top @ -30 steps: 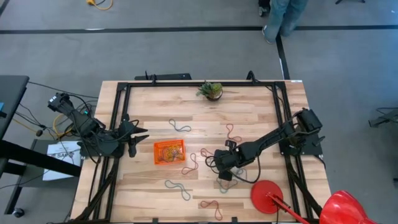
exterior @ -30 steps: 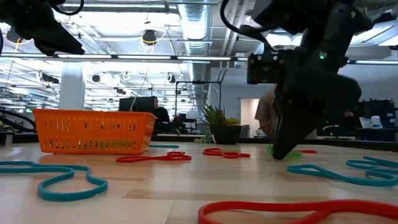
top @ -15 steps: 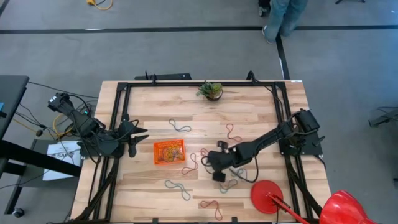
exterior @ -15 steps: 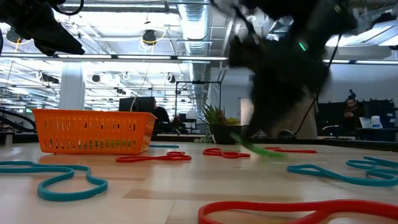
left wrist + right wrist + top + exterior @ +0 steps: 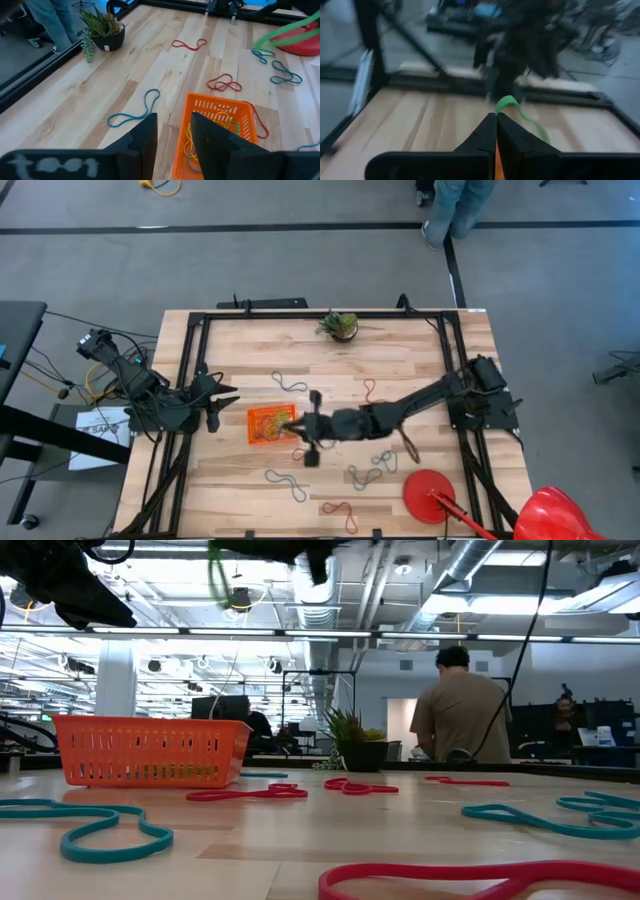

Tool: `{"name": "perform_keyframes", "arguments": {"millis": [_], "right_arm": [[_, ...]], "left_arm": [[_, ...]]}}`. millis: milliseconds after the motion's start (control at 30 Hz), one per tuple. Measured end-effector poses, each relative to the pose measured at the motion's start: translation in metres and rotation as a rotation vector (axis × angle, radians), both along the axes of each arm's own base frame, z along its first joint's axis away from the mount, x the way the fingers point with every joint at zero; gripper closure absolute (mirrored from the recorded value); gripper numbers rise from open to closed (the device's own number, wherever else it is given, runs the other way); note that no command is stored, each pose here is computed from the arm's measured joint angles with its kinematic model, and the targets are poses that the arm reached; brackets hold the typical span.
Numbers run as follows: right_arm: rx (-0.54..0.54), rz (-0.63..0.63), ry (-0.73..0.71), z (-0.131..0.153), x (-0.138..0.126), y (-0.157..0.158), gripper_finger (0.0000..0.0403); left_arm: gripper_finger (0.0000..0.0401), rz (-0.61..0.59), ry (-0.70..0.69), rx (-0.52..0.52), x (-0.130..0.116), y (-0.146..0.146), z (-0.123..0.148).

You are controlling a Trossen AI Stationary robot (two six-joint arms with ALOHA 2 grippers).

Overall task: Pick and place rubber bands into bin
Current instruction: Put the green rubber band into the orange container, then put the blue rubber band into the orange container

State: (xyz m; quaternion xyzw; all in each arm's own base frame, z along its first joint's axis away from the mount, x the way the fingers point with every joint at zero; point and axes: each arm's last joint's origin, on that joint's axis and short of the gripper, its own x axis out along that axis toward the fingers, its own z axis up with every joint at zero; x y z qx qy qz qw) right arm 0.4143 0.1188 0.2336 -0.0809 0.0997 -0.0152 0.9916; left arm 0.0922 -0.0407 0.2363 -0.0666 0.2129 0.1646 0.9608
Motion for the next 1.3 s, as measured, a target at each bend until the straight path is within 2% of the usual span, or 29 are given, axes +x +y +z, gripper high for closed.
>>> {"name": "perform_keyframes", "arguments": {"millis": [133,333,467,700,867,1067,1200,1300], "right_arm": [[0.091,-0.012,-0.037,-0.019,0.024,-0.021,0.0401],[0.217,-0.004,0.087,-0.074,0.058,-0.039,0.0402],[0.248,-0.033,0.142,-0.086,0.072,-0.046,0.0402],[0.259,-0.082,0.307,-0.081,0.074,-0.051,0.0374],[0.26,-0.075,0.306,-0.072,0.077,-0.049,0.0346],[0.258,-0.079,0.372,-0.077,0.073,-0.047,0.033],[0.247,-0.074,0.423,-0.081,0.07,-0.042,0.0326],[0.264,-0.054,0.44,-0.079,0.067,-0.036,0.0326]], "left_arm": [[0.0295,0.0,0.0,0.0,0.0,0.0,0.0],[0.0295,0.008,-0.003,0.006,0.0,0.0,0.0],[0.0295,0.014,-0.005,0.01,0.0,0.0,0.0],[0.0295,0.014,-0.005,0.011,0.0,0.001,0.0],[0.0295,0.014,-0.004,0.011,0.0,0.001,0.0],[0.0295,0.015,-0.005,0.01,0.0,0.001,0.0],[0.0295,0.014,-0.017,-0.056,0.001,-0.001,0.0],[0.0295,-0.073,0.014,-0.102,0.007,-0.008,0.0]]}}
